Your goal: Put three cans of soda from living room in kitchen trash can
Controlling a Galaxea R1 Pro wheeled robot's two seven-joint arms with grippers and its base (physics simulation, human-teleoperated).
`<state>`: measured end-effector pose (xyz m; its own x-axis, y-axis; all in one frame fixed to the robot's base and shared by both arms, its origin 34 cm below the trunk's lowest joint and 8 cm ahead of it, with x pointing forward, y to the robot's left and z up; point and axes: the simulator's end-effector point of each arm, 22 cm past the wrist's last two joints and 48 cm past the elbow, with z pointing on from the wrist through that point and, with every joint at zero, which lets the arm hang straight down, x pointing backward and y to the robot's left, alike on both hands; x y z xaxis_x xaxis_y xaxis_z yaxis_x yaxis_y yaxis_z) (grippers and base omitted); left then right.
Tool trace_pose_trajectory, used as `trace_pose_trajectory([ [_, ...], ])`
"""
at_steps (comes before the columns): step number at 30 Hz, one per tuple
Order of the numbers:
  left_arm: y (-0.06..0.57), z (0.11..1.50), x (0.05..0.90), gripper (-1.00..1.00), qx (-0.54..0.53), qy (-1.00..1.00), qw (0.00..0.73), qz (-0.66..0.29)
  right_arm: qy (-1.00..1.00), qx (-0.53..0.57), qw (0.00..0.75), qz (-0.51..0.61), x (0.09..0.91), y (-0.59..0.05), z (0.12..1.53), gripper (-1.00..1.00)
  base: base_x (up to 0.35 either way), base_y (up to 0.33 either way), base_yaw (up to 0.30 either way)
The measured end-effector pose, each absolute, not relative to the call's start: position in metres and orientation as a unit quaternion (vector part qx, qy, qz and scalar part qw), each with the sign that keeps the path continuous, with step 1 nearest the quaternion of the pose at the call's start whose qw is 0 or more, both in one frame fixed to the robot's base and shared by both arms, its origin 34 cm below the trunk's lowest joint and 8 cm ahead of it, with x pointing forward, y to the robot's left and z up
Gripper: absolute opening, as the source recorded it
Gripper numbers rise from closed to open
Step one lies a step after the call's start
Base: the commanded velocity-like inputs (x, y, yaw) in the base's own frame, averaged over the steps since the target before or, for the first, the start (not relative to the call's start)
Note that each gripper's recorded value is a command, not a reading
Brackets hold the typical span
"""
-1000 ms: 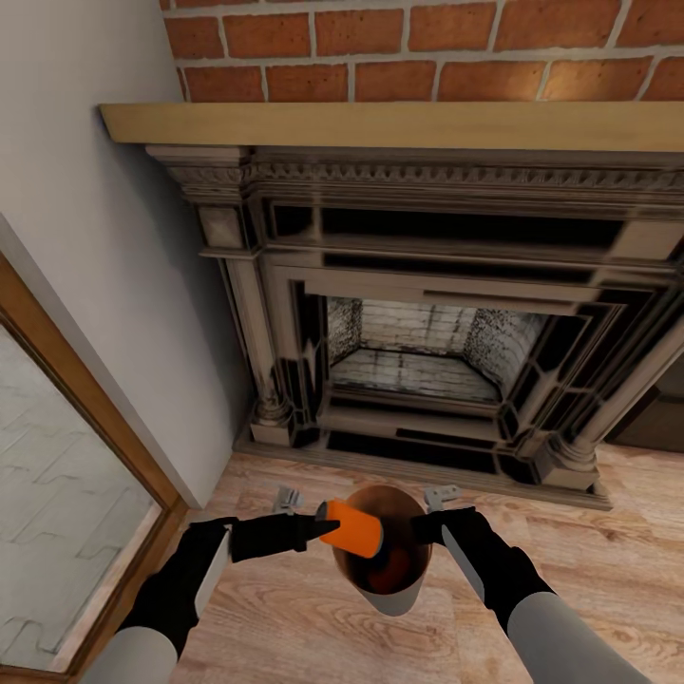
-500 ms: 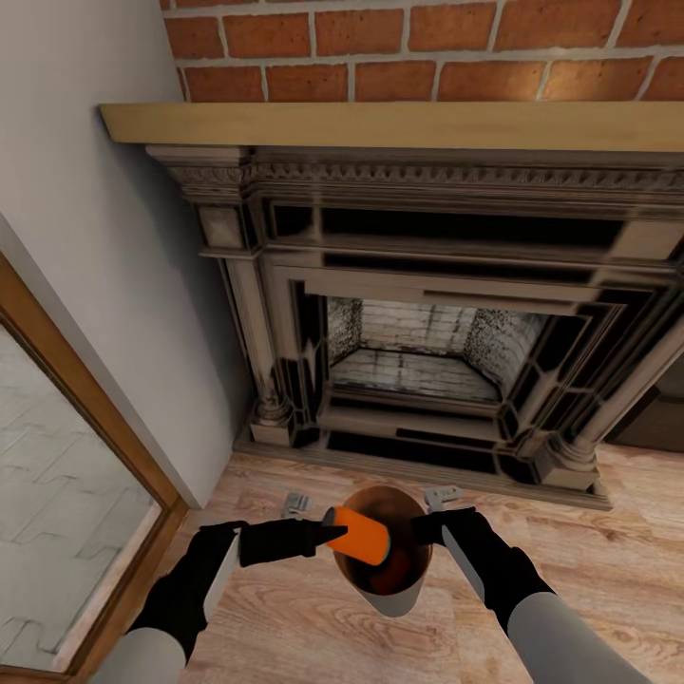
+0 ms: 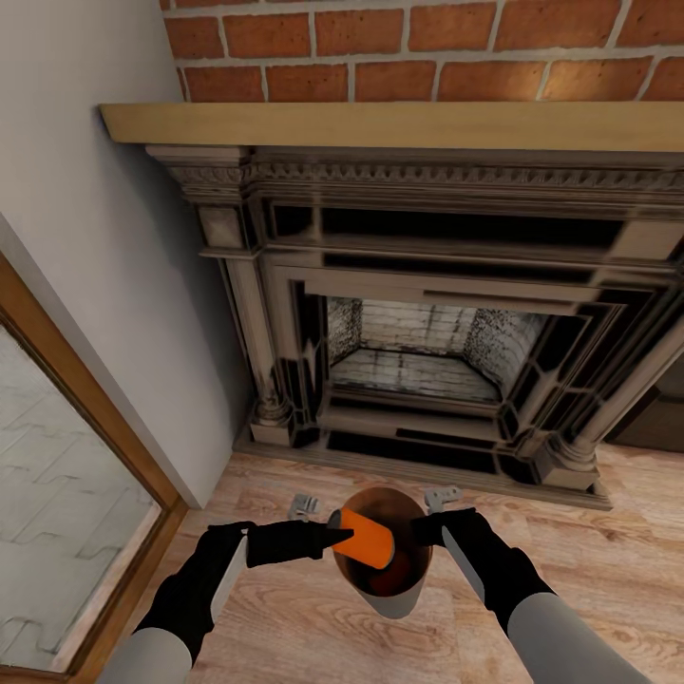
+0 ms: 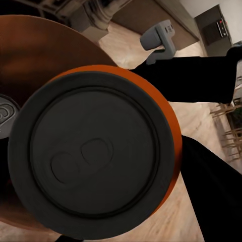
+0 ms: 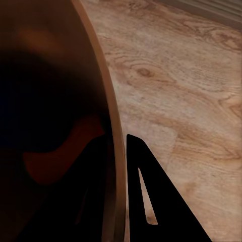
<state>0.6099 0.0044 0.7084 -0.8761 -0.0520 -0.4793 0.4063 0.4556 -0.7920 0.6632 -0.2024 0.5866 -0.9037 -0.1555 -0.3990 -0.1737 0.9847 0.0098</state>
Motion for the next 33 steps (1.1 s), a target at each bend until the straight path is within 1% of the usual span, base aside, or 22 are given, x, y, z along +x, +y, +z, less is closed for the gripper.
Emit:
trace_pose_trajectory([
  [12, -0.0009, 0.7057, 0.6116, -1.0, 0.104, 0.828, 0.225, -0.503, 0.976, -0.084, 0.201, 0.022, 0.6623, -0.2027, 0.5857, -1.0, 0.0, 0.0, 0.0],
  [13, -0.0011, 0.7055, 0.6113, 1.0, 0.104, 0.828, 0.225, -0.502, 0.976, -0.084, 0.201, 0.022, 0.6623, -0.2028, 0.5857, -1.0, 0.0, 0.0, 0.0],
  [33, -0.0024, 0.7106, 0.6136, 1.0, 0.109, 0.825, 0.23, -0.505, 0.976, -0.085, 0.201, 0.021, 0.6623, -0.2034, 0.5856, -1.0, 0.0, 0.0, 0.0],
])
